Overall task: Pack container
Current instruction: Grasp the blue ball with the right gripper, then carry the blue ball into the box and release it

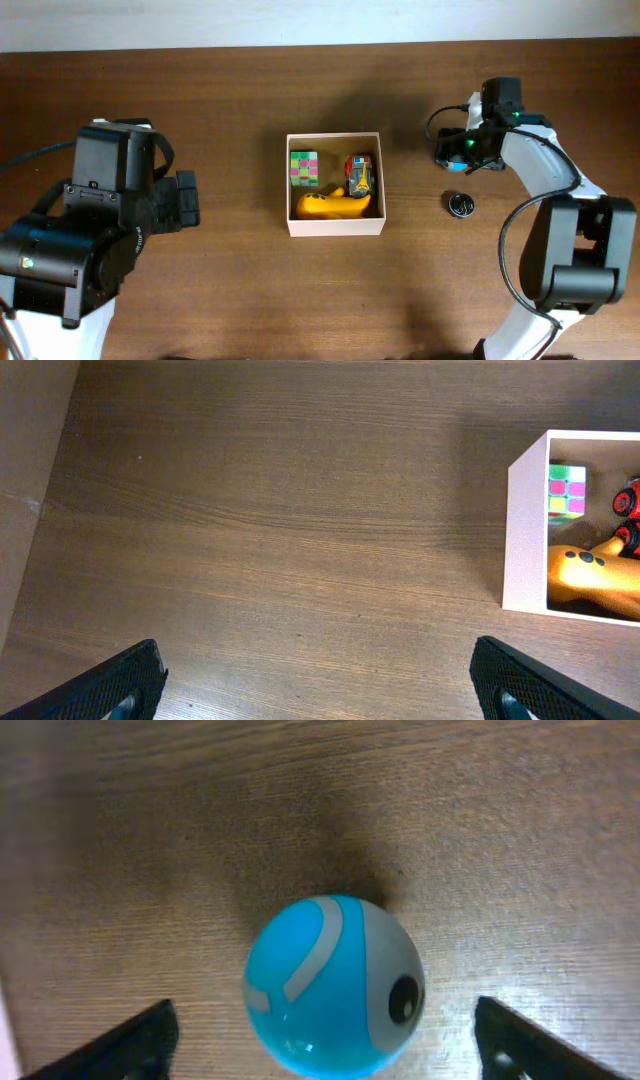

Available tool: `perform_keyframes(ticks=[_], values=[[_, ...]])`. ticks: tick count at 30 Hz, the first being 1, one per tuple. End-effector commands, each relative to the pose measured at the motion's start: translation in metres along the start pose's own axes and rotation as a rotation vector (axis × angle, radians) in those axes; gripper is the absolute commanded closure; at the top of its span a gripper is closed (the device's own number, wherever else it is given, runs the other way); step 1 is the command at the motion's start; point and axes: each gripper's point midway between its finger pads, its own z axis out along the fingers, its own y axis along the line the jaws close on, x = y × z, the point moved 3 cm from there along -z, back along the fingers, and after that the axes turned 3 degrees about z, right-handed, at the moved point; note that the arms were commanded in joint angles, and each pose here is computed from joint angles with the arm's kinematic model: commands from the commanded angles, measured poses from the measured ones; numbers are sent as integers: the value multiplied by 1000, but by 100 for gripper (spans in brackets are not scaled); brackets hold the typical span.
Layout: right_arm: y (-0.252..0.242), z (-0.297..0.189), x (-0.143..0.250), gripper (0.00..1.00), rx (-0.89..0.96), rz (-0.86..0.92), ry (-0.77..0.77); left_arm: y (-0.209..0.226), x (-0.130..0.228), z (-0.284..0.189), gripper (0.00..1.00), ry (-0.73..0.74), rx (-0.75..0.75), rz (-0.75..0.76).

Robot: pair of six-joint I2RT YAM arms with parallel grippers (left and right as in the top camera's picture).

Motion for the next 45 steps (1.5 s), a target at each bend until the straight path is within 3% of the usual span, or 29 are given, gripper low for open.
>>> perform_keyframes(ticks=[1, 8, 16, 22, 29, 36, 45], values=[[-4, 7, -4, 24, 13, 5, 4, 1, -1, -1, 1, -5, 2, 6], [-3, 7, -2, 37, 14, 4, 16, 1, -1, -1, 1, -5, 2, 6], [9, -52, -28, 57, 8, -6, -10, 1, -1, -1, 1, -5, 2, 6], [50, -126, -33, 62, -25, -79, -37, 1, -1, -1, 1, -5, 2, 6], [138, -184, 8, 62, -115, -221, -35, 1, -1, -1, 1, -5, 2, 6], [203, -168, 53, 61, -156, -337, 60, 1, -1, -1, 1, -5, 2, 6], [241, -87, 68, 61, -139, -401, 120, 1, -1, -1, 1, -5, 2, 6]])
